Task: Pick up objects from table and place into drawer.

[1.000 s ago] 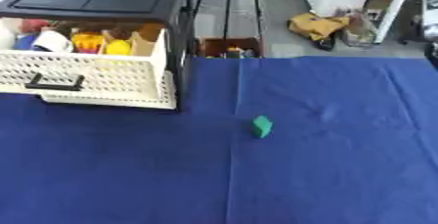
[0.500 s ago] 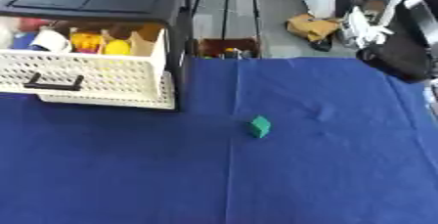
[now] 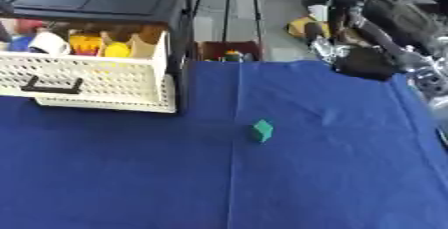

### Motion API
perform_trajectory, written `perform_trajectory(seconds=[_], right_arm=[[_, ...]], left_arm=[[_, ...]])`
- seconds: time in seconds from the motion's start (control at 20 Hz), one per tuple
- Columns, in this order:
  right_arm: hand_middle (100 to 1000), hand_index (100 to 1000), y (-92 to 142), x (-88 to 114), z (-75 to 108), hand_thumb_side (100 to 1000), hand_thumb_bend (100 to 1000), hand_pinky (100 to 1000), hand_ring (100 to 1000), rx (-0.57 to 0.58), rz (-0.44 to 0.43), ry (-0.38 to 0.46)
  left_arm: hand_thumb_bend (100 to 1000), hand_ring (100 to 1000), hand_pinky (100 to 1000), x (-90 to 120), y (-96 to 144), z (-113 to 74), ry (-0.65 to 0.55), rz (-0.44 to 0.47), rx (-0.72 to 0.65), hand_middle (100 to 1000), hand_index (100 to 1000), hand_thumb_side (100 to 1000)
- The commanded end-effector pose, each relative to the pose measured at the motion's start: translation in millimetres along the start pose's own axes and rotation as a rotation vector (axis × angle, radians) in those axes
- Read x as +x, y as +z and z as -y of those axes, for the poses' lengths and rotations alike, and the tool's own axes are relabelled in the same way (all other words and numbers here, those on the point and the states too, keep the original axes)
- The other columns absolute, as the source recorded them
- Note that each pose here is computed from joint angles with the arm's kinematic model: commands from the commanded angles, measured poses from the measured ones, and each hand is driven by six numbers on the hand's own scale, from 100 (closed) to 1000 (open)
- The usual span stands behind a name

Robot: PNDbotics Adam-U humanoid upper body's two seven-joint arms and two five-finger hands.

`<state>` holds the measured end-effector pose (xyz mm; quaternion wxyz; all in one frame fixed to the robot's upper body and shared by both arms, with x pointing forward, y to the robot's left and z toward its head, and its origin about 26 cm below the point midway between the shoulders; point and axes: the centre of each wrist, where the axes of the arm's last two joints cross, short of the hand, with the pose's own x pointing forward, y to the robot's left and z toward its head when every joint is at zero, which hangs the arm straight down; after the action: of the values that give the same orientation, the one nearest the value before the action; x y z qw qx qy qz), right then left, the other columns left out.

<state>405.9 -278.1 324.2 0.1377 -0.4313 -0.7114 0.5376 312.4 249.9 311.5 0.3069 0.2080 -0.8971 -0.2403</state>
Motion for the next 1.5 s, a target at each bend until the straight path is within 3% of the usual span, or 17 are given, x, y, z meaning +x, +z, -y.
perform_trajectory(seconds=[0.05,0.35,0.4,0.5,0.6,0.7,1.05,1.15,1.35,1.5], right_arm=[[422,931,-6.8,-11.2,1.3,1000,100,505,560,0.083,-0.002,0.057],[440,956,-21.6,-19.8,-23.9,1000,100,525,591,0.263,0.014,0.051],[452,960,-23.1,-21.1,-28.9,1000,142,543,612,0.293,0.016,0.044],[482,971,-25.0,-23.9,-38.5,1000,349,568,654,0.349,0.018,0.025],[500,983,-25.5,-25.0,-46.7,1000,459,591,683,0.397,0.032,0.010],[511,990,-24.9,-25.8,-51.1,1000,485,594,693,0.437,0.047,0.004],[511,1000,-26.1,-24.3,-54.5,1000,466,595,697,0.518,0.055,-0.045],[507,1000,-27.0,-23.4,-53.5,1000,398,589,695,0.534,0.054,-0.060],[507,1000,-31.6,-18.7,-52.0,1000,396,590,696,0.572,0.058,-0.089],[493,1000,-37.6,-12.1,-49.1,891,329,596,705,0.588,0.112,-0.097]], left_arm=[[255,402,223,6.6,-1.3,5.1,-0.008,0.016,0.029,535,924,854],[245,399,220,6.9,2.0,20.2,0.015,-0.002,0.074,534,919,863],[242,398,218,6.9,2.7,22.9,0.021,-0.006,0.082,534,920,865],[238,395,215,7.1,3.9,27.7,0.032,-0.014,0.099,533,920,866],[235,392,213,7.7,4.4,31.4,0.041,-0.018,0.116,532,920,867],[233,390,210,8.1,4.8,33.6,0.045,-0.021,0.125,531,918,868],[214,382,201,7.9,5.9,36.6,0.057,-0.035,0.125,521,911,880],[207,380,199,7.8,6.1,37.0,0.060,-0.039,0.125,518,908,885],[199,376,194,8.0,6.1,37.7,0.064,-0.041,0.121,514,904,888],[190,372,190,8.4,6.0,38.8,0.069,-0.042,0.113,513,903,894]])
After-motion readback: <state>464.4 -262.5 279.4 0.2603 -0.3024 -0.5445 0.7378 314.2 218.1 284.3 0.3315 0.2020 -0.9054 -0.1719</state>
